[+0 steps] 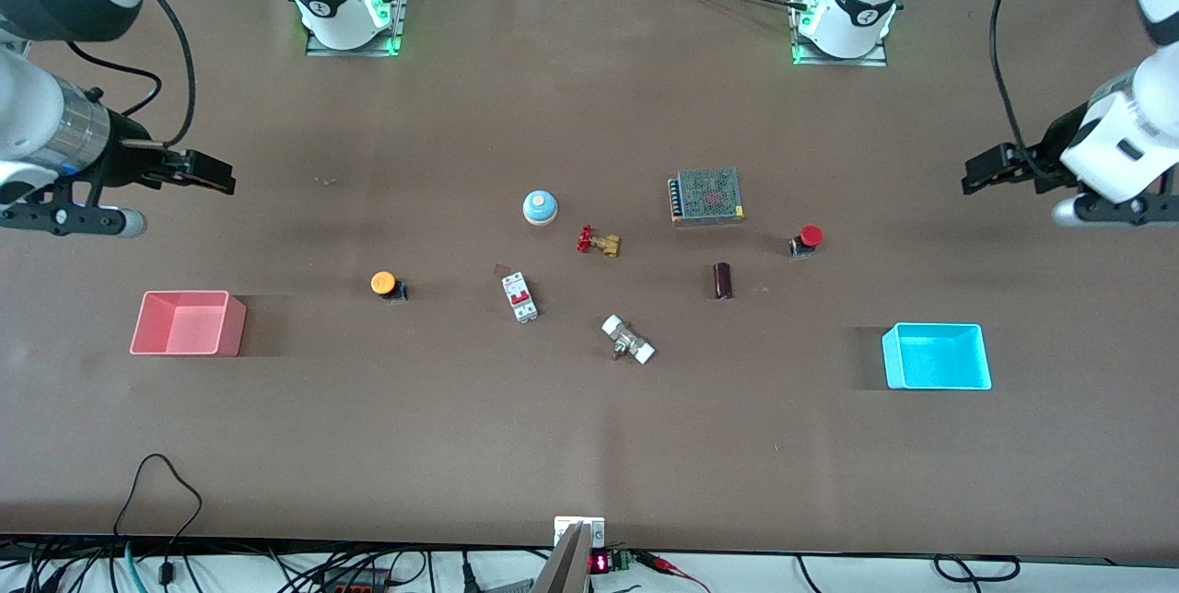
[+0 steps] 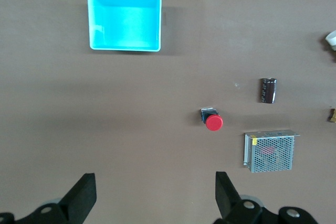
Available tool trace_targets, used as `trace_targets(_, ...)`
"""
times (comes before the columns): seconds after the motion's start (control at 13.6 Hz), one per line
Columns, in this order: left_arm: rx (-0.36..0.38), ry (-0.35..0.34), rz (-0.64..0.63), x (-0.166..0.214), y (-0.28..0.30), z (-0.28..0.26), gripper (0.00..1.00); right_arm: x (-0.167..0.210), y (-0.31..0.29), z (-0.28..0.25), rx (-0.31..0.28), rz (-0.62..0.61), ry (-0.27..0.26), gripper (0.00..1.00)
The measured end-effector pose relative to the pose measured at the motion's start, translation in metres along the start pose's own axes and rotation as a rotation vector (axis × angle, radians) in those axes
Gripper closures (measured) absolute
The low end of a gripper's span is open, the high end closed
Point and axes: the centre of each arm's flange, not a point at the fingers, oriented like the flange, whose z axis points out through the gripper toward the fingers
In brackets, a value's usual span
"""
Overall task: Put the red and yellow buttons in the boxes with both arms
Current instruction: 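Reach the right gripper to the yellow button while the left gripper reaches the red button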
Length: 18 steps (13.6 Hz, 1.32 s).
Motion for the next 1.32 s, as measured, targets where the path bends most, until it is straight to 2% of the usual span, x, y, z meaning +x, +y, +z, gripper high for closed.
trace_targets(0.07,-0.001,-0.014,0.001,0.009,0.001,0.013,0.00,0.009,0.000,0.013,0.003,0.002,0.013,0.00)
trace_targets(0.29,-0.001,-0.055,0.031,0.027,0.015,0.052,0.00,0.035,-0.006,0.078,0.017,-0.002,0.101,0.00)
trace_targets(0.37,0.002,-0.074,0.053,0.031,0.028,0.068,0.00,0.040,-0.011,0.100,0.018,-0.008,0.104,0.00)
trace_targets(0.51,0.007,-0.071,0.095,0.035,0.055,0.098,0.00,0.042,-0.025,0.129,0.015,-0.026,0.107,0.00)
trace_targets(0.73,0.014,-0.106,0.120,0.026,0.069,0.145,0.00,0.034,-0.048,0.164,0.004,-0.071,0.145,0.00)
trace_targets(0.88,0.016,-0.098,0.129,0.020,0.077,0.176,0.00,0.028,-0.066,0.180,-0.026,-0.059,0.170,0.00)
trace_targets(1.03,0.019,-0.093,0.099,0.017,0.084,0.203,0.00,0.024,-0.084,0.191,-0.044,-0.046,0.187,0.00)
trace_targets(1.32,0.024,-0.059,0.005,0.005,0.097,0.262,0.00,0.026,-0.110,0.218,-0.025,-0.009,0.199,0.00)
